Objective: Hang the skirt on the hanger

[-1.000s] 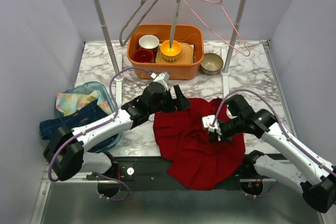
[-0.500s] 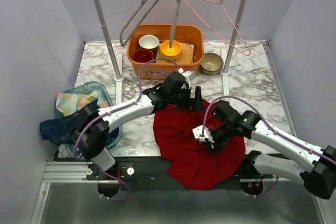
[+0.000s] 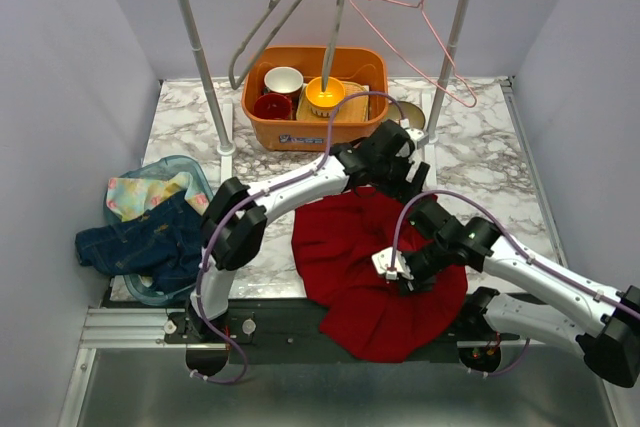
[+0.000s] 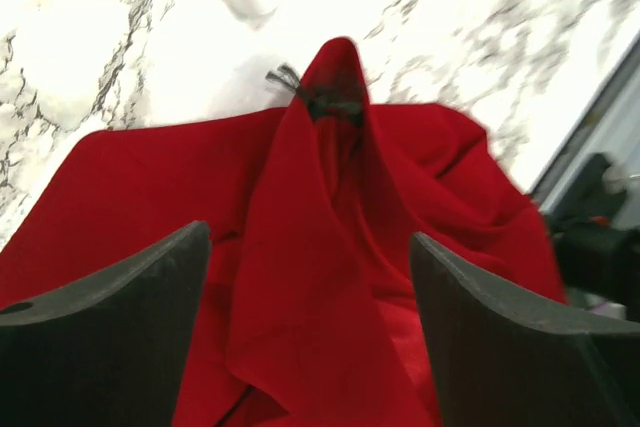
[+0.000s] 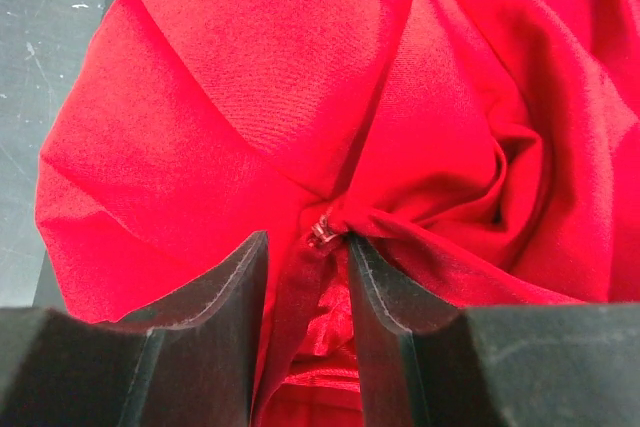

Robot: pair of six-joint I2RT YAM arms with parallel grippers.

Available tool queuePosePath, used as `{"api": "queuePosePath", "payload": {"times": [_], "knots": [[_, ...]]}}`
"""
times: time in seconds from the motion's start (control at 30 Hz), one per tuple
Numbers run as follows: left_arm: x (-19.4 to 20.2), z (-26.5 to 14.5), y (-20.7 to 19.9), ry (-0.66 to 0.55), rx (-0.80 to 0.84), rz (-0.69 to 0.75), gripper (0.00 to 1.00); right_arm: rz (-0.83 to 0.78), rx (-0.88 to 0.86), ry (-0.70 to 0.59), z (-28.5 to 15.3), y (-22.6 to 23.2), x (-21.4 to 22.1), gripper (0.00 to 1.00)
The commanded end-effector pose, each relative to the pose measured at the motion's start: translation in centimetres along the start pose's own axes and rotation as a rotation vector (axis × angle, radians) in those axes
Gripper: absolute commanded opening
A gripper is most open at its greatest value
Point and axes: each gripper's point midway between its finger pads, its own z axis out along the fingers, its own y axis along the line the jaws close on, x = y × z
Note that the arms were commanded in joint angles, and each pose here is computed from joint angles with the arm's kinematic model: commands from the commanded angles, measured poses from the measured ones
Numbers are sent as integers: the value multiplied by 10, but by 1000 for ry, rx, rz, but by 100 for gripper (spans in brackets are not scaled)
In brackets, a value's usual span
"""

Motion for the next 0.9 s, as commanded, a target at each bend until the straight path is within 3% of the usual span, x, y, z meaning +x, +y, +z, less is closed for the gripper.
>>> {"api": "queuePosePath", "payload": {"times": [0.0, 0.13, 0.17, 0.23, 0.27, 0.33, 0.37, 0.4, 0.43, 0.6, 0.87], "knots": [[19, 12, 28, 112, -124, 89, 84, -26, 6, -5, -1, 3, 0, 45], [18, 29, 26, 148, -127, 120, 74, -24, 8, 4, 0, 2, 2, 45], [18, 31, 28, 153, -136, 122, 65, -21, 9, 8, 0, 1, 3, 45], [19, 33, 29, 166, -141, 124, 57, -15, 8, 18, 0, 1, 5, 45], [19, 33, 32, 166, -154, 125, 43, -15, 11, 23, -1, 1, 6, 45], [22, 31, 33, 173, -158, 130, 35, -14, 22, 47, -4, 1, 9, 45], [23, 30, 34, 175, -160, 130, 16, -10, 27, 57, -5, 1, 11, 44], [21, 27, 39, 167, -179, 124, 4, -4, 38, 82, -7, 0, 15, 44], [21, 22, 42, 164, -194, 117, 0, -5, 50, 93, -10, 0, 16, 44], [0, -21, 58, 0, -257, 17, 0, 29, 116, 173, -24, -1, 29, 43], [-8, -125, 61, -274, -276, -189, 0, 70, 302, 223, -53, -16, 37, 38]]}}
